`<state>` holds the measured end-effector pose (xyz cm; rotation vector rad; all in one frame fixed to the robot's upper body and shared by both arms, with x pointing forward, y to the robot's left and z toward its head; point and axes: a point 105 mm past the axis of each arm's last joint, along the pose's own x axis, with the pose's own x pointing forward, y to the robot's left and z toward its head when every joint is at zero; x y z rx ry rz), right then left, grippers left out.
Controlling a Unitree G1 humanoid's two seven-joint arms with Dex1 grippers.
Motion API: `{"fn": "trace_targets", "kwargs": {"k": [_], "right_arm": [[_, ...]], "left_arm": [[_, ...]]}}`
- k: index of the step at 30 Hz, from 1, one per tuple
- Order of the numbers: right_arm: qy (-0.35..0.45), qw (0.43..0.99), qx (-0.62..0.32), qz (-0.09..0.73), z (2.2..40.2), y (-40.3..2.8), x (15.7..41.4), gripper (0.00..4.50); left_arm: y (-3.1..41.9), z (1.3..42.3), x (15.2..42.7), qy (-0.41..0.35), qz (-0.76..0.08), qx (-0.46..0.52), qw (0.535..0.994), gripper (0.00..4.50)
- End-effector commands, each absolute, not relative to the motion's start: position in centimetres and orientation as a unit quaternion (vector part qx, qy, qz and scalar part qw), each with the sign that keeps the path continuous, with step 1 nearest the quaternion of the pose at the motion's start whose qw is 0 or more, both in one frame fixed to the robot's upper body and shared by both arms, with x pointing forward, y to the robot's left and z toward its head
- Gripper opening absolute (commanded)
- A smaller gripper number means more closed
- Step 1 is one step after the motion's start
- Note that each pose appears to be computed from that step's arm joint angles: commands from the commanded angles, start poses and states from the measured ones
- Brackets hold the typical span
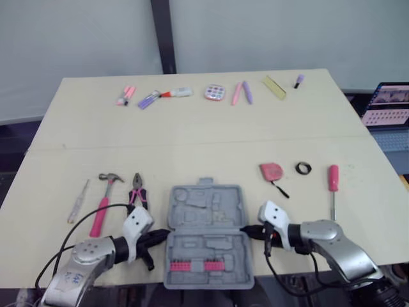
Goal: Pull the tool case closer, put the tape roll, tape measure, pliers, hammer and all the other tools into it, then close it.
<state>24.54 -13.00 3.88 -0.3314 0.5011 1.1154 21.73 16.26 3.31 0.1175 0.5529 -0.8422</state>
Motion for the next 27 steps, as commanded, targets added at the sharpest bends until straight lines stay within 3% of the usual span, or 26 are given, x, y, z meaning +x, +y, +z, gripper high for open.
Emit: {"fn": "trace_targets", "kwargs": {"k": [1, 13, 27], "right_arm": [[0.220, 0.799, -0.153, 0.538, 4.7, -12.6, 24.0, 0.02], [0.228, 0.796, -0.149, 0.540, 4.5, -12.8, 23.1, 0.02], [0.228, 0.799, -0.149, 0.536, 4.4, -12.9, 23.2, 0.02]], "left_arm": [[16.2, 3.9, 21.2, 0.256, -0.409, 0.061, 0.874, 0.03], [16.6, 2.8, 20.1, 0.268, -0.407, 0.053, 0.871, 0.03], [18.0, 2.8, 22.4, 0.229, -0.365, 0.045, 0.901, 0.03]]}}
